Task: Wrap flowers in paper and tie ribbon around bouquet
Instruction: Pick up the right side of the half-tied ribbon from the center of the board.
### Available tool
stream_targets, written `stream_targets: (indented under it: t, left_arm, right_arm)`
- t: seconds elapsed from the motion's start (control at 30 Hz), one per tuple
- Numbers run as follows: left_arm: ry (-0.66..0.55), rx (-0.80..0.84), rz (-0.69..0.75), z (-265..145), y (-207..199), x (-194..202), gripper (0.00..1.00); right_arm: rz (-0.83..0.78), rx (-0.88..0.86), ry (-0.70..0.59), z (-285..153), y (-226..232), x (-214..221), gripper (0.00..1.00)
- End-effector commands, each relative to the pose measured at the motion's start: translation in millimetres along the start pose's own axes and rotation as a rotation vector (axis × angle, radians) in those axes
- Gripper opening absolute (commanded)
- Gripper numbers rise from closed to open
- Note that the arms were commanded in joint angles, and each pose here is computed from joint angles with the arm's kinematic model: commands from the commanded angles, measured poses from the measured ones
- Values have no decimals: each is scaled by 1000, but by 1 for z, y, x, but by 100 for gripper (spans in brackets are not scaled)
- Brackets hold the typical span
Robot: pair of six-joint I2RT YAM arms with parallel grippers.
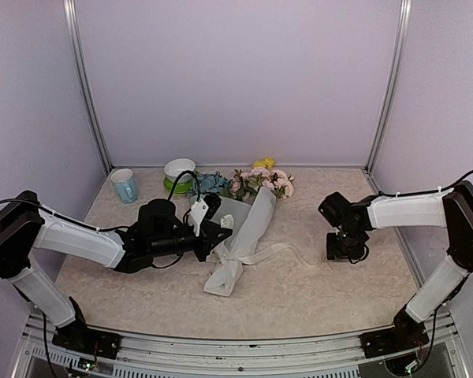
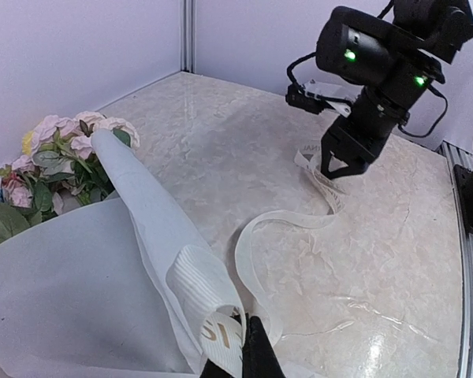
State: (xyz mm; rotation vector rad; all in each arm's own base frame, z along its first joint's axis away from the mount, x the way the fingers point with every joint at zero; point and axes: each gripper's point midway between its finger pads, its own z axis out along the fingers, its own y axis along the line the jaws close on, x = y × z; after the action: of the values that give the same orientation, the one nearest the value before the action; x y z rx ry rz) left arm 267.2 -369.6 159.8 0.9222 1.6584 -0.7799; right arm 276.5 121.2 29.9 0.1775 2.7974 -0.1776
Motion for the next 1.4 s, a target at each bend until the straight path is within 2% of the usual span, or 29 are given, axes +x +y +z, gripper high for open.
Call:
stream_targets:
  t: [0.0,0.1,0.2,0.4,0.47,0.57,0.67,0.9,0.97,1.03,1.13,1.23,1.37]
  left_arm:
    - [-2,9,3,-4,0,-3,0]
    - [1,5,8,-5,2,-3,0]
    - [3,2,12,-6,3,-3,0]
    - [7,9,9,-4,3,-3,0]
    - [4,12,12,-4,2,-3,0]
    - [8,16,16,-2,2,-3,0]
    - [17,19,13,-1,3,-3,0]
    - [10,15,6,-6,2,-3,0]
    - [7,13,7,-6,2,-4,0]
    - [0,10,21,-7,2,-5,0]
    - [15,-1,42,-6,3,-4,0]
    - [4,3,58,-8,1,-4,0]
    - [4,11,89,-9,-5,-5,0]
  right_arm:
    - [29,14,-114,-5,-30,-57,54]
    - [54,20,-144,-11,-52,-82,55]
    - [77,-12,-146,-15,-63,-91,51]
    - [82,-365,-101,-40,-3,-75,52]
    - [103,-380,-113,-46,0,-73,55]
    - [147,-292,-133,-41,-19,-76,62]
    - [151,-281,-97,-28,-24,-75,63]
    - [87,-324,45,10,0,-40,49]
    - [84,-294,60,20,-4,-34,31]
    - [88,-227,50,21,-16,-35,2]
    - [80,-224,-30,-2,-22,-51,0]
    - [30,-243,-131,-42,-23,-82,0]
    - [-53,-291,-324,-127,0,-138,0]
